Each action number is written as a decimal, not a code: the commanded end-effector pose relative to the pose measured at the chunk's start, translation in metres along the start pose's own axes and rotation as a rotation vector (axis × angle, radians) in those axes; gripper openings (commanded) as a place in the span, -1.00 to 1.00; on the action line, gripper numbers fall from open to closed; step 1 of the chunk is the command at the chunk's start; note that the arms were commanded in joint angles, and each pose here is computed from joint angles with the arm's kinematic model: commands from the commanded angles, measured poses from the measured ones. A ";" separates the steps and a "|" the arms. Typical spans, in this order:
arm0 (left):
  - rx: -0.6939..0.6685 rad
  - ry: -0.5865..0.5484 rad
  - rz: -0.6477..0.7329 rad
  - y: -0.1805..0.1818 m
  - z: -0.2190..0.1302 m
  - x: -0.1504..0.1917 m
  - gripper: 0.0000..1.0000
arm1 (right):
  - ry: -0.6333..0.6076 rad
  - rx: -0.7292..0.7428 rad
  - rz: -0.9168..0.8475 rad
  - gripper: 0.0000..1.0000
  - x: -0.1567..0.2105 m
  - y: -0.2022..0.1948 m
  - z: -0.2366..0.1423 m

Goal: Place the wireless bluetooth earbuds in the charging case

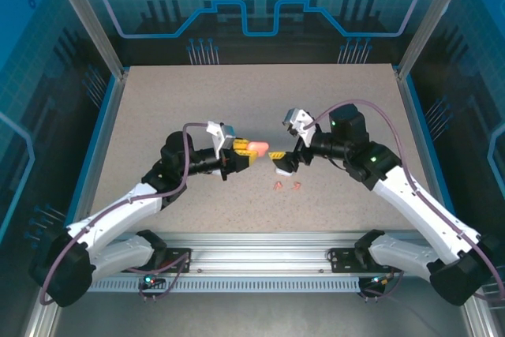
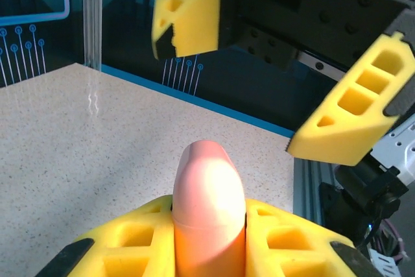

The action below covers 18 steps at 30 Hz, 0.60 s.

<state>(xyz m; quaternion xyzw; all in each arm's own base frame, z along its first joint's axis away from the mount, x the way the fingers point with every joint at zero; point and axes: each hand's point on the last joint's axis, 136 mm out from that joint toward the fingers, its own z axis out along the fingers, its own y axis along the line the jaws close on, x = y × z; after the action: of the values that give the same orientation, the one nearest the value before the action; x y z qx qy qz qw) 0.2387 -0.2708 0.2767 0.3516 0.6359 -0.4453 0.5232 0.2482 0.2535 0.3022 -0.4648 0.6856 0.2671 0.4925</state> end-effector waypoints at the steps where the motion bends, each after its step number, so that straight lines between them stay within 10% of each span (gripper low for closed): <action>1: 0.022 -0.043 0.107 -0.009 -0.002 -0.010 -1.00 | -0.028 -0.051 -0.052 0.93 -0.018 0.009 0.003; 18: 0.032 -0.048 0.108 -0.011 -0.002 -0.013 -1.00 | 0.033 -0.028 -0.049 0.81 -0.012 -0.004 0.026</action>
<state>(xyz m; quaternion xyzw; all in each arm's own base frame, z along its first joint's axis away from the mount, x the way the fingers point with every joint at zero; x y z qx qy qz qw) 0.2373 -0.2719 0.2774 0.3684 0.6250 -0.4341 0.5341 0.2590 0.2762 0.2919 -0.4943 0.6811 0.2675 0.4692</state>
